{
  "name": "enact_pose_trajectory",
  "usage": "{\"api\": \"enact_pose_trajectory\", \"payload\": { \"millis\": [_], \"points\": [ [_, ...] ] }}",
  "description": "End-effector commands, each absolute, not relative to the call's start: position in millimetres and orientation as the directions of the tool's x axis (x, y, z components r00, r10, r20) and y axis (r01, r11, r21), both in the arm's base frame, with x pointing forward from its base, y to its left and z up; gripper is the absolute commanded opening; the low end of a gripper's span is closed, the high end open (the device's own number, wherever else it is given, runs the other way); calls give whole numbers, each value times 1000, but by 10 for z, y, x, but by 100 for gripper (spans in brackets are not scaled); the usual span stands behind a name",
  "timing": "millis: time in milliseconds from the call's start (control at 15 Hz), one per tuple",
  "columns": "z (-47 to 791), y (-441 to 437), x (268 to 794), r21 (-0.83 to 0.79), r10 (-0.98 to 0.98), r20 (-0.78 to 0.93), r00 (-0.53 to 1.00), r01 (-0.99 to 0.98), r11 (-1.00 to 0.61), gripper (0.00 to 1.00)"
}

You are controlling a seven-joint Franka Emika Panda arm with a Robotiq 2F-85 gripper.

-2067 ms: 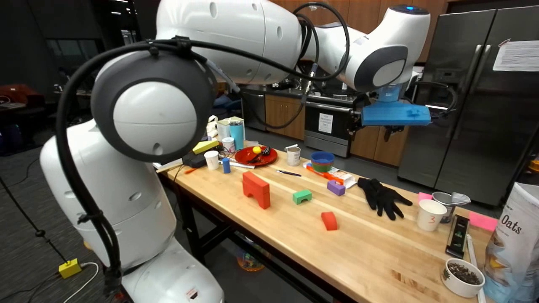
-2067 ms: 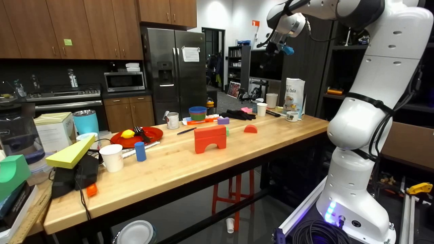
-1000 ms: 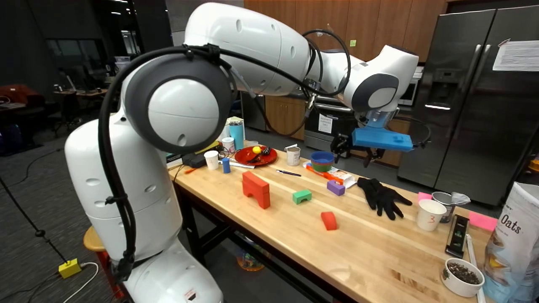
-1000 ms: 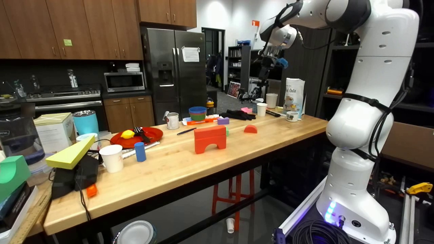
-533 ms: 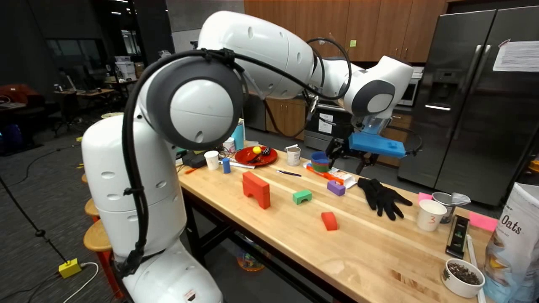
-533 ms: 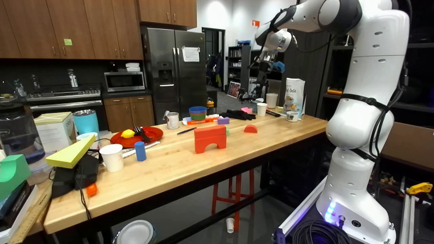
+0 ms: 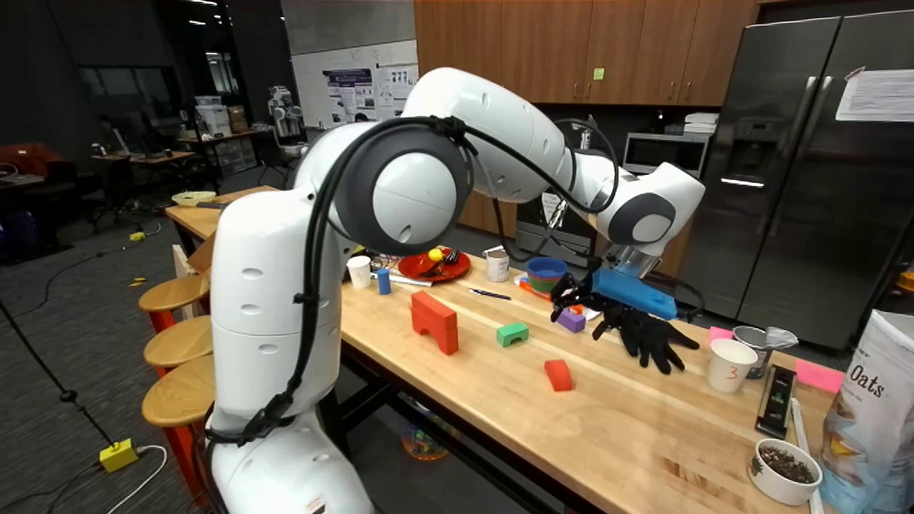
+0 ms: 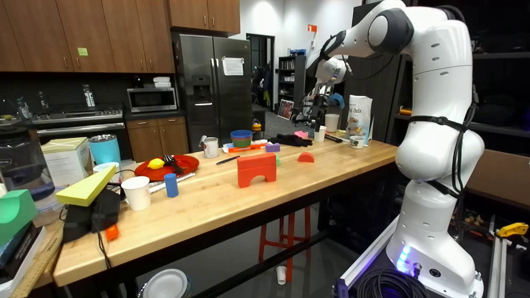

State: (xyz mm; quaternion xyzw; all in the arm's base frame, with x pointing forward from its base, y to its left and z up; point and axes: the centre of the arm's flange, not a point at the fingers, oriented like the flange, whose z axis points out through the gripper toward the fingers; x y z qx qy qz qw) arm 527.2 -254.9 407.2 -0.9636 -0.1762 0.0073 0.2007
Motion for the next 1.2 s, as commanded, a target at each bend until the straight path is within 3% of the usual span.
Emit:
{"api": "enact_pose_trajectory", "payload": {
  "millis": [0, 1133],
  "points": [
    [3984, -2634, 5399, -449, 334, 46, 941, 319, -835, 100],
    [3319, -2546, 5524, -572, 379, -103, 920, 257, -779, 100]
  ]
}}
